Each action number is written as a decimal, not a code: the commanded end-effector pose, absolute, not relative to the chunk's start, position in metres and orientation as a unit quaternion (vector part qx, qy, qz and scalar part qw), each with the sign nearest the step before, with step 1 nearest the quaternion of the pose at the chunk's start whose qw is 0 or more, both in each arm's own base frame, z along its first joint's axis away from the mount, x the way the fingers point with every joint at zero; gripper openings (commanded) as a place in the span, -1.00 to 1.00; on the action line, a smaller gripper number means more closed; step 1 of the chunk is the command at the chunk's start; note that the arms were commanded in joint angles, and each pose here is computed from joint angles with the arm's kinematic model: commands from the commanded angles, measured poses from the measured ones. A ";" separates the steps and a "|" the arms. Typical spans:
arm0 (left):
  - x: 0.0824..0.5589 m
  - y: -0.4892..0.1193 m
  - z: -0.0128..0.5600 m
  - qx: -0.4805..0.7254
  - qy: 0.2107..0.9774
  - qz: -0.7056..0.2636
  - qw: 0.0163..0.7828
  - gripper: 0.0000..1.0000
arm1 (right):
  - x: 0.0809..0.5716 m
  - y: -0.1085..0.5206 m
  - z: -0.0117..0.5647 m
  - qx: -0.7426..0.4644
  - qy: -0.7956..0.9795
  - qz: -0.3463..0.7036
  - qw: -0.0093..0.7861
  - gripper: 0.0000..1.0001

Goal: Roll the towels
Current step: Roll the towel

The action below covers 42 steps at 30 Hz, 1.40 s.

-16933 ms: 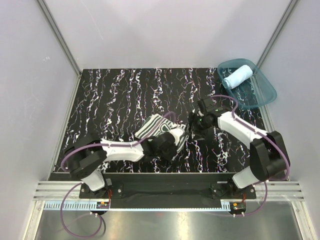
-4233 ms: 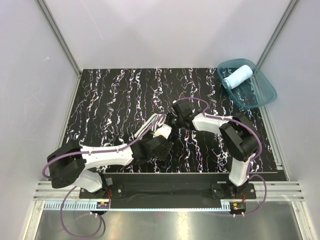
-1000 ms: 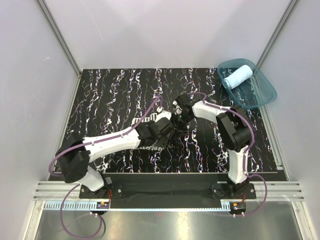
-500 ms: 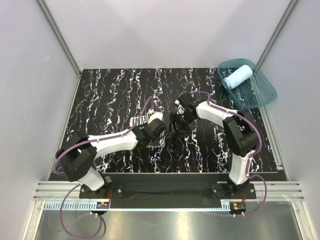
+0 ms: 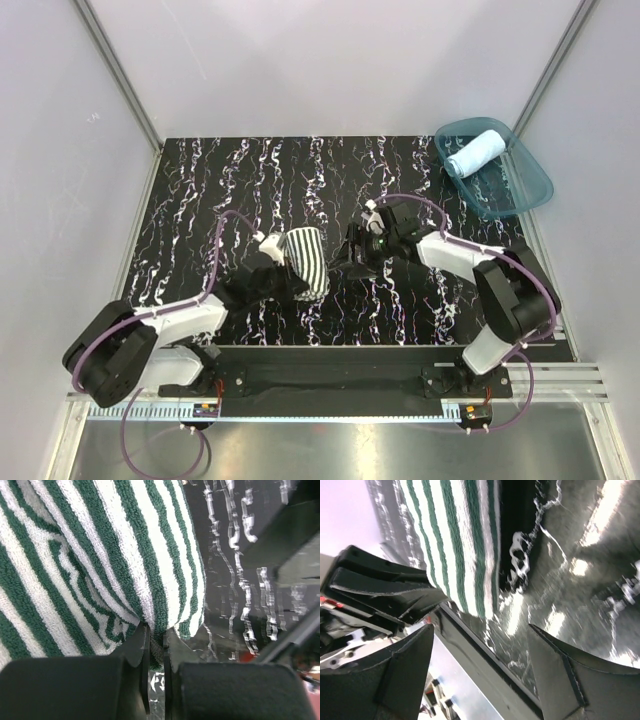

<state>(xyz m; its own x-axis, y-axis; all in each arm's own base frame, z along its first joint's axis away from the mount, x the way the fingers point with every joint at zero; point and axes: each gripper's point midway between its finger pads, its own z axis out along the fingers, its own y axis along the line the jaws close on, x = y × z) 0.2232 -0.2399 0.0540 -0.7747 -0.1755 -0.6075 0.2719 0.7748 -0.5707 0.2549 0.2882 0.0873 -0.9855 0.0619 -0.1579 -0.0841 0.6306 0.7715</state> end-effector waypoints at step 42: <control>0.224 -0.235 0.134 0.098 0.872 -0.174 0.447 0.86 | 0.265 0.310 0.043 0.031 0.978 0.180 0.100 -0.73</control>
